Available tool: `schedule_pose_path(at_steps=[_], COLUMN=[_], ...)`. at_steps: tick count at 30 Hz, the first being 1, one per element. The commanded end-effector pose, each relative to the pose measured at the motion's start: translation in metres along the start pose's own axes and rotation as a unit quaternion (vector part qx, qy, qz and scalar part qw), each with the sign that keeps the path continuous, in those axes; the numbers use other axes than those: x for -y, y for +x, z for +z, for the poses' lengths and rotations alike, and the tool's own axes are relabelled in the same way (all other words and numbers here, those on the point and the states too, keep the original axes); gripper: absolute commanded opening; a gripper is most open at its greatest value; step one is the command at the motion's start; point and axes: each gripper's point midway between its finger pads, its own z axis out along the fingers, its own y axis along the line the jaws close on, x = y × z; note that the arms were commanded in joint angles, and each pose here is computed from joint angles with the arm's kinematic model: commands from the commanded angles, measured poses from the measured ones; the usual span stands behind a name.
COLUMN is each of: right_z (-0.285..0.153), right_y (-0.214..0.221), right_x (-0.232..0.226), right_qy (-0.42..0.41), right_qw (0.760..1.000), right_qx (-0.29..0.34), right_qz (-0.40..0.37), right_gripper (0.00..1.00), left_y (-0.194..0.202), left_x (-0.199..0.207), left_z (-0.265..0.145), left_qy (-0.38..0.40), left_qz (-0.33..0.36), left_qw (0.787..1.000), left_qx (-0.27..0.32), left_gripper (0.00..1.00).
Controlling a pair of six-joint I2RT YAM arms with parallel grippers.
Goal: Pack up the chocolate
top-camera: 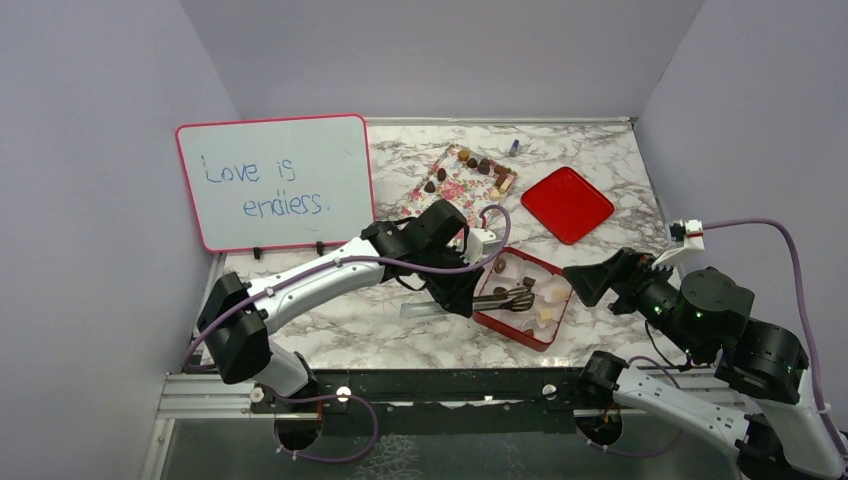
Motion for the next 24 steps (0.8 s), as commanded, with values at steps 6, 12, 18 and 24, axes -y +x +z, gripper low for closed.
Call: schedule_pose_path(at_steps=[6,12,18,24], right_z=[-0.002,-0.004,-0.002,0.000], right_y=[0.003,-0.001,0.001,0.005], right_x=[-0.004,-0.006,-0.004,-0.002], right_qy=[-0.020,-0.022,-0.018,-0.015], right_qw=[1.000,1.000,1.000,1.000], right_qx=[0.001,0.004,0.003,-0.001], right_qz=[0.019,0.016,0.013,0.011], right_gripper=[0.94,0.94,0.94,0.94], left_y=[0.005,0.003,0.006,0.005], left_x=[0.007,0.010,0.005,0.006], left_z=[0.014,0.022,0.027,0.028], left_qy=[0.029,0.030,0.021,0.021], left_qz=[0.011,0.015,0.015,0.017], left_qw=[0.999,0.999,0.999,0.999], left_qx=[-0.012,-0.018,-0.024,-0.025], left_gripper=[0.12,0.12,0.13,0.16])
